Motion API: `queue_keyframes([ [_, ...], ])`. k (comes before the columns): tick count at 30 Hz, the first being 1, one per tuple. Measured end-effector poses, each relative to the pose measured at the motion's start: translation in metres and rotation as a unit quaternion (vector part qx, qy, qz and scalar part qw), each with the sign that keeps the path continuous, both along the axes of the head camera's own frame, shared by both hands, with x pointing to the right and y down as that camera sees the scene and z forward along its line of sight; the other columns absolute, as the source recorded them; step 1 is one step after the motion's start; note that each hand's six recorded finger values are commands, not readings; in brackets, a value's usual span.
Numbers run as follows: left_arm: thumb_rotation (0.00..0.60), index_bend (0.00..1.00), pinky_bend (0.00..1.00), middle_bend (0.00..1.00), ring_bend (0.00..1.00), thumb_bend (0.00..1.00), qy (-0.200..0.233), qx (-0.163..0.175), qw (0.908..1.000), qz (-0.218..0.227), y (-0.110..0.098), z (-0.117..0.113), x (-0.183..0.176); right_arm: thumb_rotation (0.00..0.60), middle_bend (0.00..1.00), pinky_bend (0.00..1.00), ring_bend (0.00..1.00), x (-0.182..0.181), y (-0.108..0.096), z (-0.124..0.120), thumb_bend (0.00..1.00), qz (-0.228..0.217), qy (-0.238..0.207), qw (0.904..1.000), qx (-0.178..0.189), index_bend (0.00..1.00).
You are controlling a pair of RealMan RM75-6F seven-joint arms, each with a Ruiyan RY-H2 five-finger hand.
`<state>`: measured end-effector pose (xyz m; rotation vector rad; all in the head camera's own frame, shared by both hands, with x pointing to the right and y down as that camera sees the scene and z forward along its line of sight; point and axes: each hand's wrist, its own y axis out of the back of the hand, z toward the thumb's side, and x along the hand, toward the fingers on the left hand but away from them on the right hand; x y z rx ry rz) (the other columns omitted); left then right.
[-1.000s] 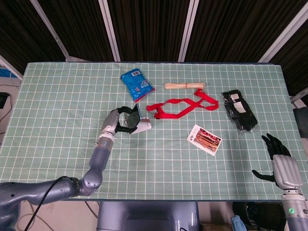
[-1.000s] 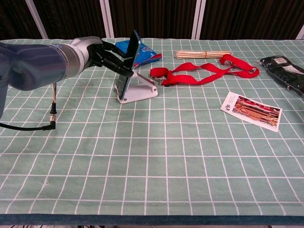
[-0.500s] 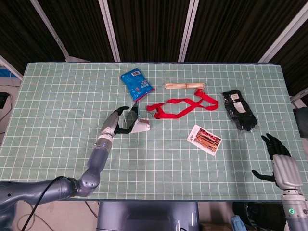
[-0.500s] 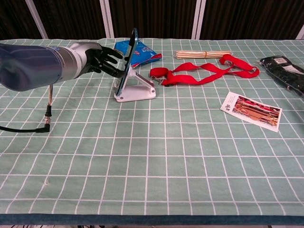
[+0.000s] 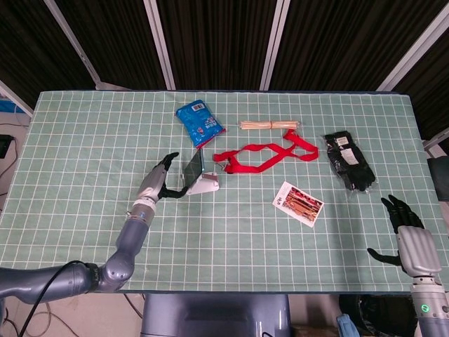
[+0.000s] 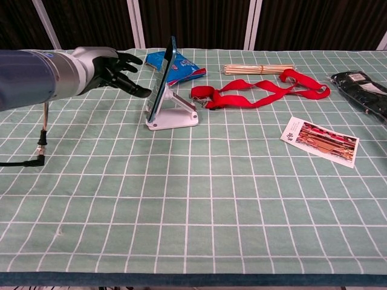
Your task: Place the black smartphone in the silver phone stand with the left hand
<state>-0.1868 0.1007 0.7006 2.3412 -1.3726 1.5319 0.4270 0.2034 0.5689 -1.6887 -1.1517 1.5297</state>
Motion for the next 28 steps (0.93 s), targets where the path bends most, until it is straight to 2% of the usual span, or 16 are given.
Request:
queue_keyframes([
  [6, 0.600, 0.00, 0.00, 0.00, 0.00, 0.19, -0.049, 0.033, 0.9971, 0.049, 0.009, -0.015, -0.027, 0.600, 0.00, 0.15, 0.00, 0.000, 0.000, -0.001, 0.18, -0.003, 0.004, 1.0000, 0.003, 0.00],
  [10, 0.600, 0.00, 0.00, 0.00, 0.00, 0.19, -0.084, 0.071, 0.9898, 0.090, 0.017, -0.030, -0.046, 0.600, 0.00, 0.15, 0.00, -0.001, 0.000, -0.001, 0.18, -0.007, 0.006, 0.9999, 0.006, 0.00],
  [13, 0.600, 0.00, 0.00, 0.00, 0.00, 0.18, -0.116, 0.109, 0.9790, 0.126, 0.024, -0.043, -0.064, 0.600, 0.00, 0.15, 0.00, -0.001, 0.000, -0.002, 0.18, -0.012, 0.011, 0.9998, 0.008, 0.00],
  [16, 0.600, 0.00, 0.00, 0.00, 0.00, 0.16, -0.153, 0.153, 0.9627, 0.163, 0.034, -0.057, -0.085, 0.600, 0.00, 0.15, 0.00, -0.002, 0.000, -0.002, 0.18, -0.017, 0.015, 0.9997, 0.010, 0.00],
  [20, 0.600, 0.00, 0.00, 0.00, 0.00, 0.13, -0.212, 0.199, 0.9362, 0.198, 0.062, -0.080, -0.129, 0.600, 0.00, 0.15, 0.00, -0.002, 0.001, -0.002, 0.18, -0.023, 0.025, 0.9993, 0.012, 0.00],
  [26, 0.600, 0.00, 0.00, 0.00, 0.00, 0.13, -0.298, 0.212, 0.9089, 0.201, 0.110, -0.110, -0.201, 0.600, 0.00, 0.15, 0.00, -0.003, 0.001, -0.001, 0.18, -0.029, 0.033, 0.9989, 0.016, 0.00],
  [28, 0.600, 0.00, 0.00, 0.00, 0.00, 0.13, -0.315, 0.212, 0.9041, 0.197, 0.119, -0.114, -0.216, 0.600, 0.00, 0.15, 0.00, -0.003, 0.001, -0.002, 0.18, -0.031, 0.037, 0.9987, 0.019, 0.00],
])
